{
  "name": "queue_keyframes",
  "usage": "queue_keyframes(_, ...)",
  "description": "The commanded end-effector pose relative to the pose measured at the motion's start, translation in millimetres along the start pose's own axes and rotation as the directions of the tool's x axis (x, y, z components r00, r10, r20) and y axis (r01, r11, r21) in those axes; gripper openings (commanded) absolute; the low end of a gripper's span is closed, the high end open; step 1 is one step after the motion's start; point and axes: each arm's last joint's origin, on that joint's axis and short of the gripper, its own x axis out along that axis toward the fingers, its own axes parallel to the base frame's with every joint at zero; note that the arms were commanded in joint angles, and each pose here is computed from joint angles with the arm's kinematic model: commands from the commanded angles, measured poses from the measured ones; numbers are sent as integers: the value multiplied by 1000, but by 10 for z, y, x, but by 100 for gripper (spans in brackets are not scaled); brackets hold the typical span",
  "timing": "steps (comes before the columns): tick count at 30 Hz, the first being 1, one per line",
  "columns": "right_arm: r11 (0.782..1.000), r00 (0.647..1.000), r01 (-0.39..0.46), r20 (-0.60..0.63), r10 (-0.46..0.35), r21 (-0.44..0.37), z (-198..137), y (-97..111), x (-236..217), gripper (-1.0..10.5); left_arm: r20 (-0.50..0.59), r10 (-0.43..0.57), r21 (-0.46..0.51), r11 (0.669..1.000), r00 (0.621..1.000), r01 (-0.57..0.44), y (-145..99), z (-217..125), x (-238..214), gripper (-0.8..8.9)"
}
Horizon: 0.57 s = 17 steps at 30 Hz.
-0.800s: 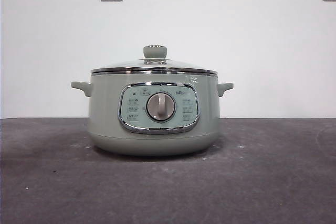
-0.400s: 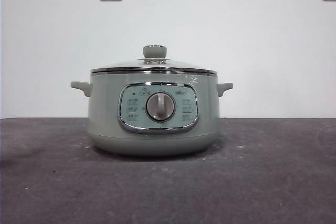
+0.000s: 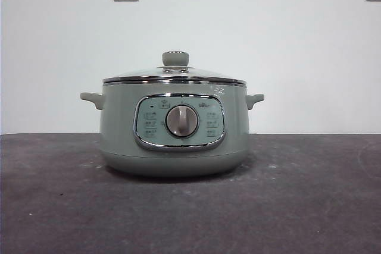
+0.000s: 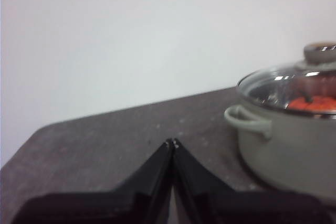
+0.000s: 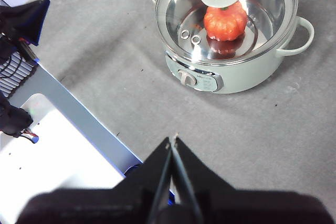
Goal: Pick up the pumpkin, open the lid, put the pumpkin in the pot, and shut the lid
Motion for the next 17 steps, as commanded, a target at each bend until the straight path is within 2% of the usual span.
queue_keyframes(1,1000,1000,1,-15,-1,11,-20,3,-5,0,-38,15,-9,1000,999,-16,-4,-101,12,-1)
queue_keyframes(8,1000,1000,2,-15,-1,11,-21,4,-6,0,-167,-3,-34,999,986,-3,-27,-276,9,-2)
queue_keyframes(17,1000,1000,1,-15,-1,11,-21,4,-6,0,-275,-24,-57,998,961,9,-44,-381,-15,-1)
